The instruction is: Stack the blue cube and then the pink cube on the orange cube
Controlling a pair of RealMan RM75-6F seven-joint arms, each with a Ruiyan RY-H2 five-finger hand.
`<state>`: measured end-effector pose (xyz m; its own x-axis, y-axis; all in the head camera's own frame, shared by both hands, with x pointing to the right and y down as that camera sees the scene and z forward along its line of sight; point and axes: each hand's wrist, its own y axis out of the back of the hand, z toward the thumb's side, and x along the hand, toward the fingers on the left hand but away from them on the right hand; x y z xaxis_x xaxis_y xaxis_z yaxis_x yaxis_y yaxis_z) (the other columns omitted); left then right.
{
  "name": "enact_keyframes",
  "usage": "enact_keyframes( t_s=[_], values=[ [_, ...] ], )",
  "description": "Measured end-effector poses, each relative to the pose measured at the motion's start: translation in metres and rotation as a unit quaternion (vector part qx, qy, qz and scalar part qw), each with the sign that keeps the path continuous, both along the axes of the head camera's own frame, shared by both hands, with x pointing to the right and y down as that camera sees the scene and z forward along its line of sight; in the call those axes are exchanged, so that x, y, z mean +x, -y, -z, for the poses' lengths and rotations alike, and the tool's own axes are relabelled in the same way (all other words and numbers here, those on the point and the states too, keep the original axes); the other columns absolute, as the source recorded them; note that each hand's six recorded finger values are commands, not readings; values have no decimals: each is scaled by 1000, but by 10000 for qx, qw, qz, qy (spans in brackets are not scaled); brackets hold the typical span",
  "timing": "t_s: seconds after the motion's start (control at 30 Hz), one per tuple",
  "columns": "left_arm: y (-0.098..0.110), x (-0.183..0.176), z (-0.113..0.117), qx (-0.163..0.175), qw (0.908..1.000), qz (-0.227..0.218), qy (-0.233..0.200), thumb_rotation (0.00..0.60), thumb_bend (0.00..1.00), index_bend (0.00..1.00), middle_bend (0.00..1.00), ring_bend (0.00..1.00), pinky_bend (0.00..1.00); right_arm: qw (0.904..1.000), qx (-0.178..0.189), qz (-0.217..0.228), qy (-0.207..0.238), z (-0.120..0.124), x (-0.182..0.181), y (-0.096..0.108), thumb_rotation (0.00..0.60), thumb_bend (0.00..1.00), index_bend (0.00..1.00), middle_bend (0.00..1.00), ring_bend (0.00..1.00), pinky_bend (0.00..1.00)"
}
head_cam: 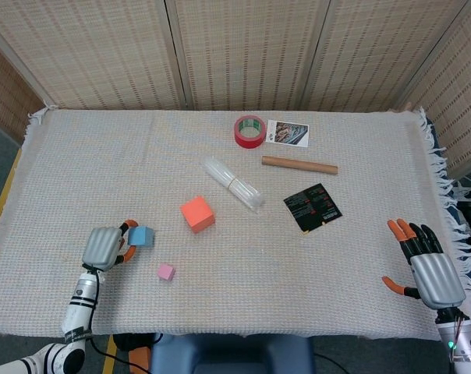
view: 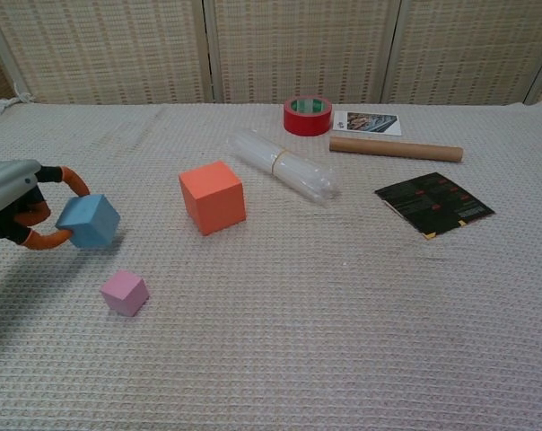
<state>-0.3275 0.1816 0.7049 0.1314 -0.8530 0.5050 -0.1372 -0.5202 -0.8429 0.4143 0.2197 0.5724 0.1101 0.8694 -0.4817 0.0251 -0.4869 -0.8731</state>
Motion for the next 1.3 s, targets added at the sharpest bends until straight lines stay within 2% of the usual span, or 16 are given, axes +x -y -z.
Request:
enact_keyframes(
  t_s=[0.23, 0.4, 0.67, 0.83, 1.03, 1.13, 1.3],
  values=[
    [3, 7, 24, 107, 9991, 134, -387, 600, 340, 524, 1000, 1000, 1000, 10000, -25, 12, 32, 0, -1, -1, 497, 91, 0, 0, 0, 0],
    [17, 15, 49, 208, 9985, 53, -501, 600, 338, 518, 1000, 1000, 1000, 10000, -34, 36, 80, 2, -2, -1, 498, 91, 0, 0, 0, 0],
    [44, 37, 51, 119, 9985, 0, -540, 600, 340, 514, 1000, 1000, 1000, 9999, -49, 25, 89, 1, -2, -1, 498, 91, 0, 0, 0, 0],
    [57, 60, 51, 137, 9979, -285, -574, 600, 341, 514, 1000, 1000, 1000, 10000, -46, -13, 86, 2, 0, 0, 498, 91, 0, 0, 0, 0],
    [73, 70, 44, 368, 9961, -650, -469, 600, 334, 492, 1000, 1000, 1000, 10000, -40, -56, 67, 3, 3, 0, 498, 91, 0, 0, 0, 0],
    [83, 75, 42, 617, 9925, -979, -384, 600, 336, 489, 1000, 1000, 1000, 9999, -43, -81, 45, 2, 4, 0, 499, 91, 0, 0, 0, 0],
    [96, 85, 38, 1074, 9794, -1682, -295, 600, 337, 489, 1000, 1000, 1000, 9999, -32, -111, 1, 2, 6, 0, 499, 92, 0, 0, 0, 0]
  ],
)
